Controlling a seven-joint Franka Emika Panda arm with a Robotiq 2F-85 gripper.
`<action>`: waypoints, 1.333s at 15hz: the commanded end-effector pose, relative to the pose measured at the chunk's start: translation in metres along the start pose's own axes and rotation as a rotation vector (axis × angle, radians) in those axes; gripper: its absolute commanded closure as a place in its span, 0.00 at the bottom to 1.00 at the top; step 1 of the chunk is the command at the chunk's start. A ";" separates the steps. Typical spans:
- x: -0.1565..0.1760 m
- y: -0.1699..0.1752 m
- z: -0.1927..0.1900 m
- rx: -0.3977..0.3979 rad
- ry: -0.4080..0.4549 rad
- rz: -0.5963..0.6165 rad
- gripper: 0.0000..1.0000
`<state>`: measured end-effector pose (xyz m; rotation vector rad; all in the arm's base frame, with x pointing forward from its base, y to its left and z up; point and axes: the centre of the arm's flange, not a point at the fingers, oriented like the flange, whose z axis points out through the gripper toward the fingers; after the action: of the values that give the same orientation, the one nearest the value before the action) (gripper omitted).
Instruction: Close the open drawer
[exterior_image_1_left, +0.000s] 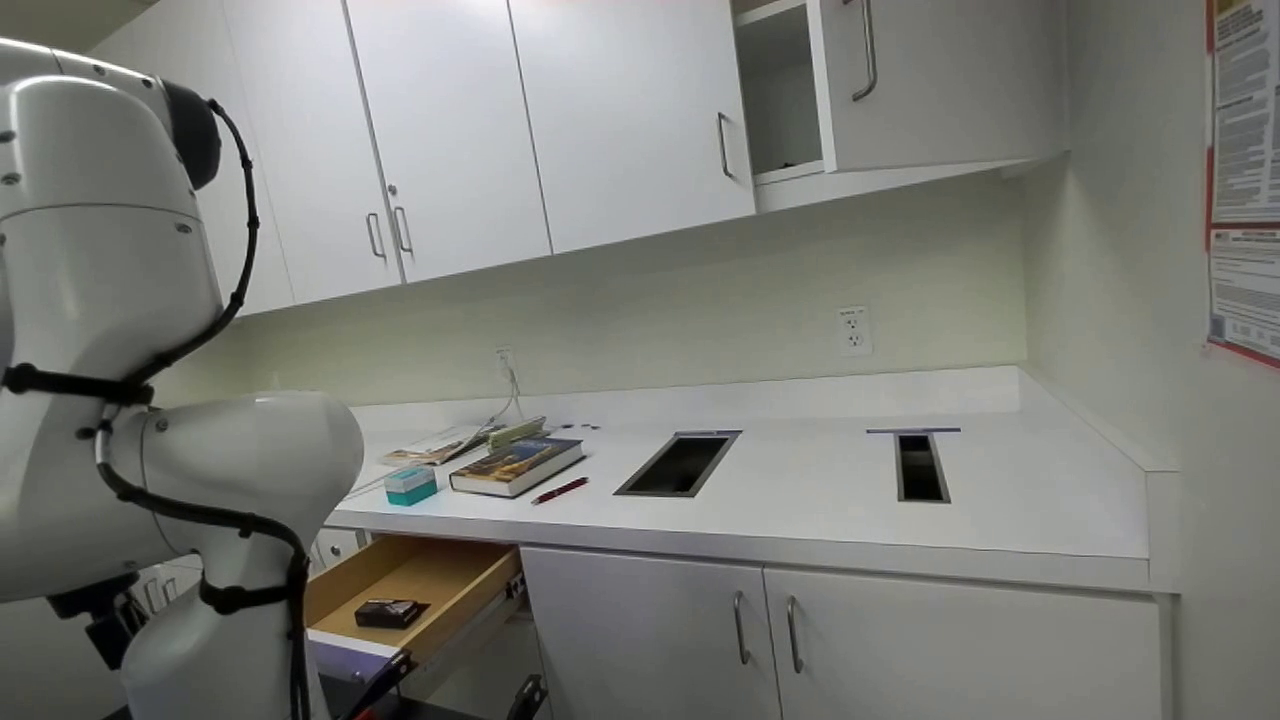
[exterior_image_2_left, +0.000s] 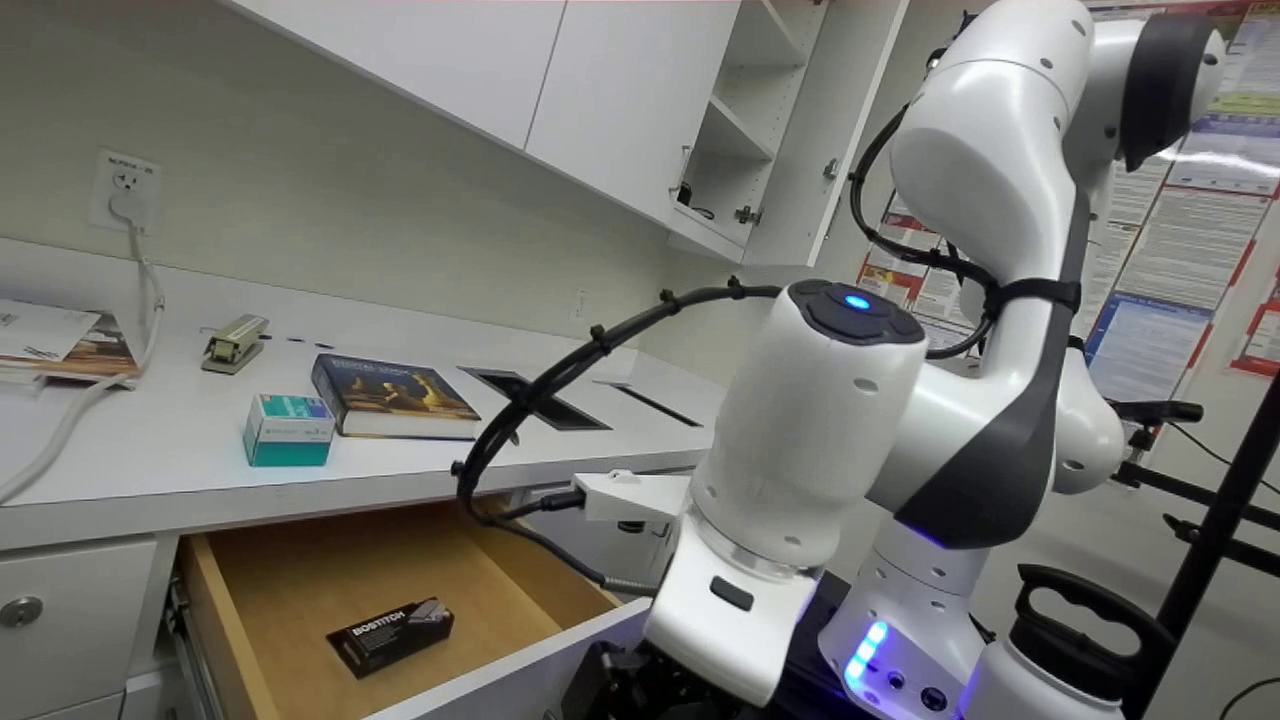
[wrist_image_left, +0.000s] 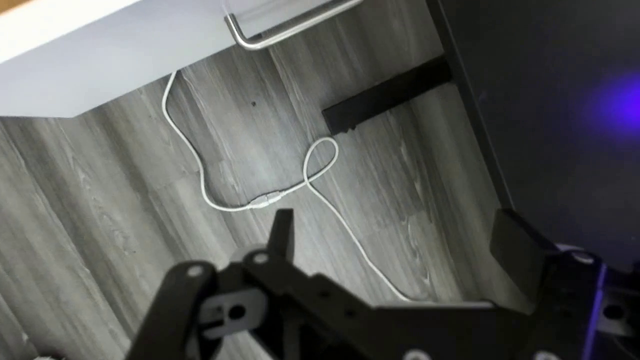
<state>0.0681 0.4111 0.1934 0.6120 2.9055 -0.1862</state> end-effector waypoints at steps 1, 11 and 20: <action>0.005 0.000 0.003 0.000 -0.044 -0.045 0.00; 0.007 0.013 0.019 -0.113 -0.187 -0.286 0.00; -0.002 0.034 0.046 -0.140 -0.244 -0.374 0.81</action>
<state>0.0825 0.4253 0.1624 0.0100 2.7492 -0.1077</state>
